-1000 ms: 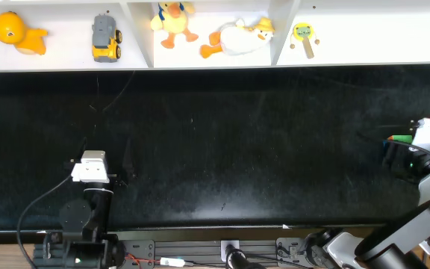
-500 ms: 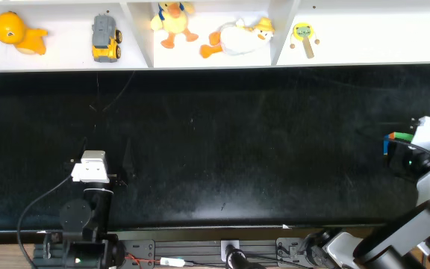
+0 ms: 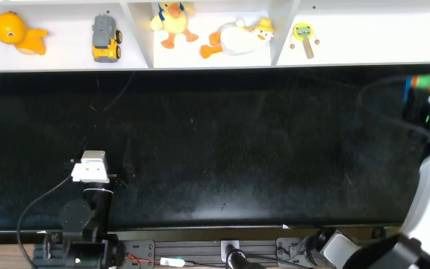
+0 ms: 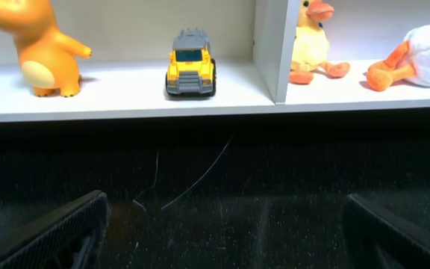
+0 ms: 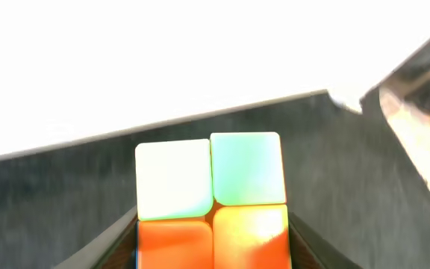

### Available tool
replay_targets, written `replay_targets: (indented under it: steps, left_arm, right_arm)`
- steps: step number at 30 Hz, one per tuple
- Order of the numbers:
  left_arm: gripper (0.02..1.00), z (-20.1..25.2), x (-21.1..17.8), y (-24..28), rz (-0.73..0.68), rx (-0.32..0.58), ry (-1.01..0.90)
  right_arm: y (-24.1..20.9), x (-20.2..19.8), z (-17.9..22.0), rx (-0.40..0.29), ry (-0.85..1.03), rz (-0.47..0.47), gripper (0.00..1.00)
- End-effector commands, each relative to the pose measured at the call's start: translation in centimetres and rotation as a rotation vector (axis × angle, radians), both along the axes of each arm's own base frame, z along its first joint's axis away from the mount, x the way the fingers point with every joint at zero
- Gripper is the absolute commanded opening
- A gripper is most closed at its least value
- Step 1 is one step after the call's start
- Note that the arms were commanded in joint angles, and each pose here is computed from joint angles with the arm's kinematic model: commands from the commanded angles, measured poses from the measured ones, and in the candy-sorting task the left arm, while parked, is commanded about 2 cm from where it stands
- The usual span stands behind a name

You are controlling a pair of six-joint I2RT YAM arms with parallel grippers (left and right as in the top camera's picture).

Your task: Store Toys

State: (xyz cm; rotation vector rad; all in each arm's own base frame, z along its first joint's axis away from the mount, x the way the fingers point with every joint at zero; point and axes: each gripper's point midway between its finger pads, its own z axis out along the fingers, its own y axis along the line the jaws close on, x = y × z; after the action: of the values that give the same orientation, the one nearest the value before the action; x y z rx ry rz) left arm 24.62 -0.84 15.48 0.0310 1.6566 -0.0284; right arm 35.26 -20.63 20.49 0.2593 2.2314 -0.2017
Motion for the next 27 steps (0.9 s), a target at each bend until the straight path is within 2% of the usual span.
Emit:
replay_targets:
  steps: [1, 6, 11, 14, 15, 16, 17, 18, 22, 27]
  left_arm:
    - [0.998, 0.2, -0.1, -0.3, -0.015, -0.014, -0.007]
    - [0.998, 0.2, -0.1, -0.3, -0.015, -0.014, -0.008]
    - [0.998, 0.2, -0.1, -0.3, -0.015, -0.014, -0.008]
    - [0.998, 0.2, -0.1, -0.3, -0.015, -0.014, -0.008]
    - [0.998, 0.2, -0.1, -0.3, -0.015, -0.014, -0.007]
    - [0.998, 0.2, -0.1, -0.3, -0.015, -0.014, -0.008]
    - [0.998, 0.2, -0.1, -0.3, -0.015, -0.014, -0.008]
    - [0.998, 0.2, -0.1, -0.3, -0.015, -0.014, -0.008]
    - [0.998, 0.2, -0.1, -0.3, -0.015, -0.014, -0.008]
    - [0.998, 0.2, -0.1, -0.3, -0.015, -0.014, -0.008]
  right_arm:
    - [0.4, 4.5, 0.6, 0.073, -0.021, -0.035, 0.52]
    - [1.7, 9.7, 0.7, 0.119, -0.03, 0.007, 0.531]
    - [3.7, 13.5, 0.0, 0.128, -0.019, 0.072, 0.549]
    - [4.2, 14.4, -0.8, 0.133, -0.007, 0.085, 0.551]
    - [4.4, 14.5, -1.1, 0.136, 0.0, 0.09, 0.619]
    - [4.5, 14.5, -1.2, 0.137, 0.003, 0.091, 0.693]
    - [4.5, 14.4, -1.3, 0.14, 0.008, 0.091, 0.963]
    - [4.5, 14.4, -1.3, 0.14, 0.011, 0.09, 0.998]
    - [4.0, 13.0, -1.6, 0.124, 0.061, 0.046, 0.996]
    - [5.3, 7.6, -1.9, 0.078, 0.06, 0.002, 0.998]
